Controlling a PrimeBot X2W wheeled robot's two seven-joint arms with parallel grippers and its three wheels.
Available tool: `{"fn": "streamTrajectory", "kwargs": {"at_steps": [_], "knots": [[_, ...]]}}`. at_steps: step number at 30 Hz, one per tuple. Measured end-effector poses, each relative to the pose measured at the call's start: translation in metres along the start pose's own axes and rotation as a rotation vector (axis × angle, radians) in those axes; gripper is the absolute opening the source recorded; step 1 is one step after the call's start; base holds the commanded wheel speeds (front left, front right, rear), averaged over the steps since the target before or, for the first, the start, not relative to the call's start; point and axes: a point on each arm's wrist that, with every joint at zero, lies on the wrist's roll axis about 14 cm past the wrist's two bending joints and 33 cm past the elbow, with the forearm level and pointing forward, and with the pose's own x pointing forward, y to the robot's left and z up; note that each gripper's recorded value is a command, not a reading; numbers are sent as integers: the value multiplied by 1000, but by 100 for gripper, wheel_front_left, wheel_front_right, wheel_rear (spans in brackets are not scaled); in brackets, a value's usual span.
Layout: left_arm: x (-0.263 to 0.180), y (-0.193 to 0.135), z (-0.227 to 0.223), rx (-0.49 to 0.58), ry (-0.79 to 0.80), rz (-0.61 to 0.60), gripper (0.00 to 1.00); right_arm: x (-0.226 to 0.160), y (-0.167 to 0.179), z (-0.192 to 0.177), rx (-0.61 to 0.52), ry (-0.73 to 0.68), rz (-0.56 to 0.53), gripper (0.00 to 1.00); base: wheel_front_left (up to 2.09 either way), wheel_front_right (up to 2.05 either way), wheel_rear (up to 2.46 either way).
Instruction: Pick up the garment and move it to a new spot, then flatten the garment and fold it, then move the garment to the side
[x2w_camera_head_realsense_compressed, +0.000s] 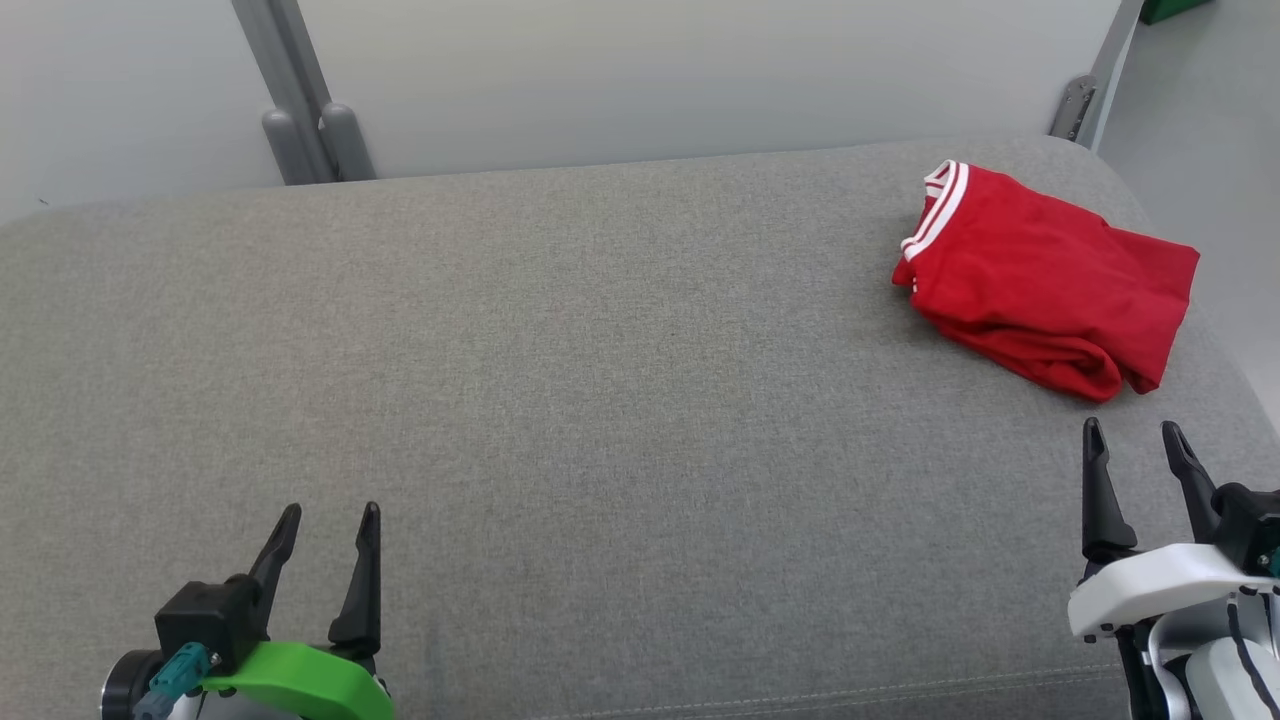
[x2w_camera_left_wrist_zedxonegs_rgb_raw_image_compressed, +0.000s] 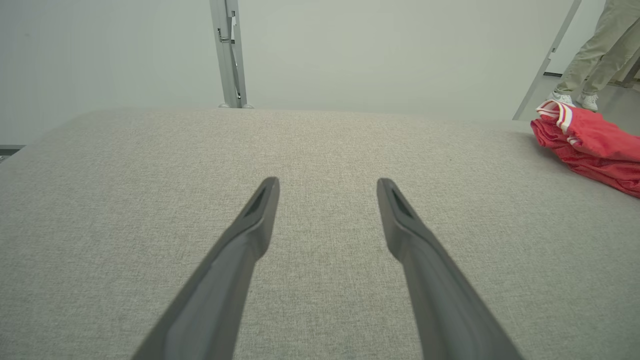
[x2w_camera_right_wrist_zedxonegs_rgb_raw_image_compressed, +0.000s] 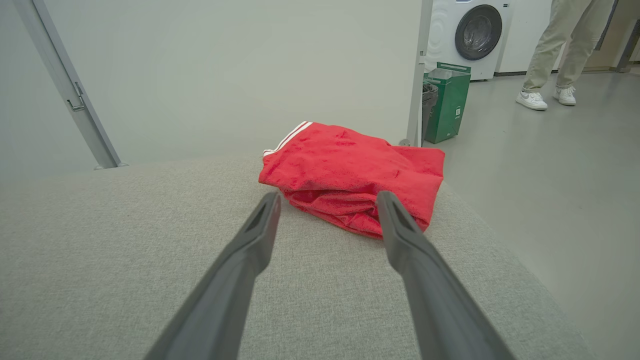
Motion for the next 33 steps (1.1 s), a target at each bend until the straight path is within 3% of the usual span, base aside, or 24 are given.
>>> {"fn": "streamTrajectory", "kwargs": {"at_steps": [9, 10, 18, 24, 33], "knots": [[-1, 0, 2, 12, -9, 5, 100, -2, 4, 0, -11, -2, 10, 100, 0, 0, 0], [-1, 0, 1, 8, -9, 6, 0, -2, 5, 0, -11, -3, 12, 0, 0, 0, 0], [-10, -10, -31, -37, 80, 15, 0, -21, 15, -39, 38, 117, 0, 0, 0, 0, 0], [-10, -6, -31, -92, 88, 37, 0, -21, 10, -42, 84, 138, -18, 0, 0, 0, 0], [-7, 0, -31, -207, 98, 75, 0, -19, 6, -47, 238, 178, -59, 0, 0, 0, 0]]}}
